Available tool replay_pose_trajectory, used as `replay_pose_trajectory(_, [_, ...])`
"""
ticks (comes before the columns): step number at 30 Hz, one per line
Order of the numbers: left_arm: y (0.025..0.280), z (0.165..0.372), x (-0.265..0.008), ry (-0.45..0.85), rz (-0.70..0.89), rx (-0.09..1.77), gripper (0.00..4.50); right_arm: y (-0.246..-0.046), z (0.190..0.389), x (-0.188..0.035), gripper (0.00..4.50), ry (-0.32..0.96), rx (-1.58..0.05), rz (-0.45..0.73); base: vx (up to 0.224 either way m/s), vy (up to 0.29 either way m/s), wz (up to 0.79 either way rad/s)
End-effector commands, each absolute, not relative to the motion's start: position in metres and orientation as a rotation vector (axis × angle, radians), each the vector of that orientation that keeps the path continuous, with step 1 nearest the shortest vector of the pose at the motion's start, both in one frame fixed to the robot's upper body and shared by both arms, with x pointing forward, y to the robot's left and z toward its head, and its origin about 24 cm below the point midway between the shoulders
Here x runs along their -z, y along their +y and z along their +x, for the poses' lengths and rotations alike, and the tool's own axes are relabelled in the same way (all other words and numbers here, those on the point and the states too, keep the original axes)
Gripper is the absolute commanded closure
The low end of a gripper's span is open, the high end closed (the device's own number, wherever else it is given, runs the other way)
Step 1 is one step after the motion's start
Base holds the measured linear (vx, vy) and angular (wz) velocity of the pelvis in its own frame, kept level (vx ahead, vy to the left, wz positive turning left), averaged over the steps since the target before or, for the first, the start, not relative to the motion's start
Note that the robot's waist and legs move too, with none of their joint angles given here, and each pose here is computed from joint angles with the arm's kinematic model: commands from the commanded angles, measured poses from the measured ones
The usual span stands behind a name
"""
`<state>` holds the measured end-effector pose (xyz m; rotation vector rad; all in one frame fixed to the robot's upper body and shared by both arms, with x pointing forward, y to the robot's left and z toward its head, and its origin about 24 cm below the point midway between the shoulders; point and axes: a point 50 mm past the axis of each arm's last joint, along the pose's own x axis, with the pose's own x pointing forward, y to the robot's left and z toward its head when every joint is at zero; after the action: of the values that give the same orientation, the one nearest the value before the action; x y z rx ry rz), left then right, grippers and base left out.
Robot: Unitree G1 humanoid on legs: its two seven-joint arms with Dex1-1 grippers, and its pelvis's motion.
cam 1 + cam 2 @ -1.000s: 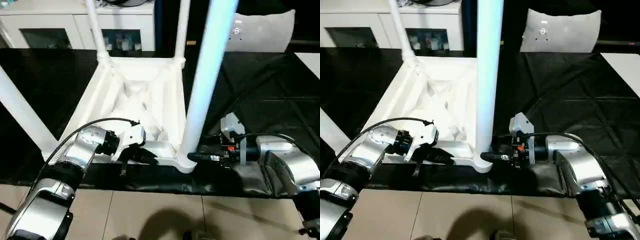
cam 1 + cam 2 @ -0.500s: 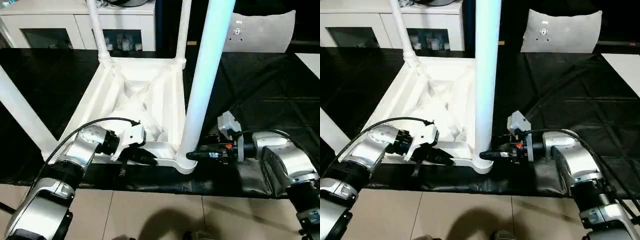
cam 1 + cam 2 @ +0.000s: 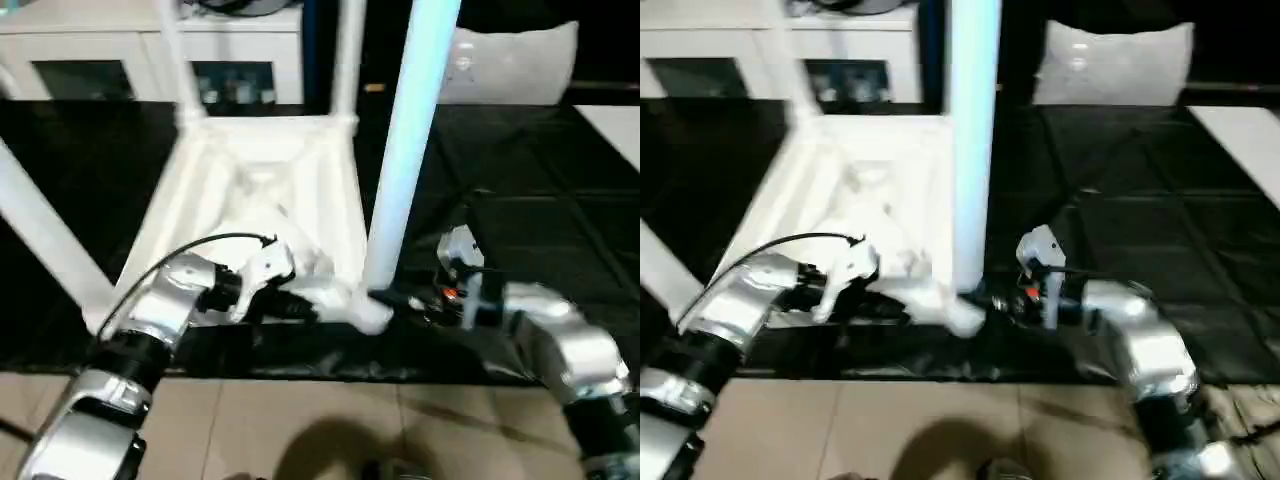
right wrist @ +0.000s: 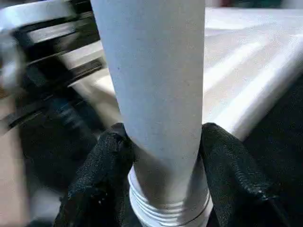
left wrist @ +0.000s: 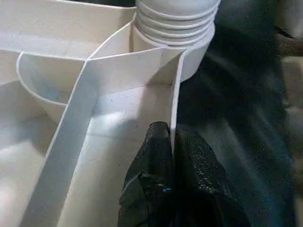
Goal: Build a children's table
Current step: Rotate leg to tighten
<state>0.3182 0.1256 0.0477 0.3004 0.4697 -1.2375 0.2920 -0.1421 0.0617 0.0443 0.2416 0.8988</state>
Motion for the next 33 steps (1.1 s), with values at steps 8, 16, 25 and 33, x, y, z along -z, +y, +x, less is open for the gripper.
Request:
replay_pose_trajectory(8, [0.069,0.336,-0.063,0.36,0.224,0.996,4.5,-0.071,0.312,-0.05,2.6,0.315,-0.624,0.217,-0.006,-0.022,-0.01])
replay_pose_trajectory(16, [0.075,0.34,-0.064,0.338,0.303,0.961,4.5,-0.092,0.313,-0.046,1.54,0.276,-0.543,0.168,0.021,-0.002,-0.12])
replay_pose_trajectory(25, [0.107,0.327,-0.055,0.38,0.397,1.102,4.5,-0.148,0.305,-0.058,0.83,0.186,-0.68,0.033,0.0,0.0,0.0])
replay_pose_trajectory(33, [0.122,0.311,-0.05,0.399,0.461,1.35,4.5,-0.17,0.294,-0.079,0.54,0.178,-1.039,-0.116,0.0,0.0,0.0])
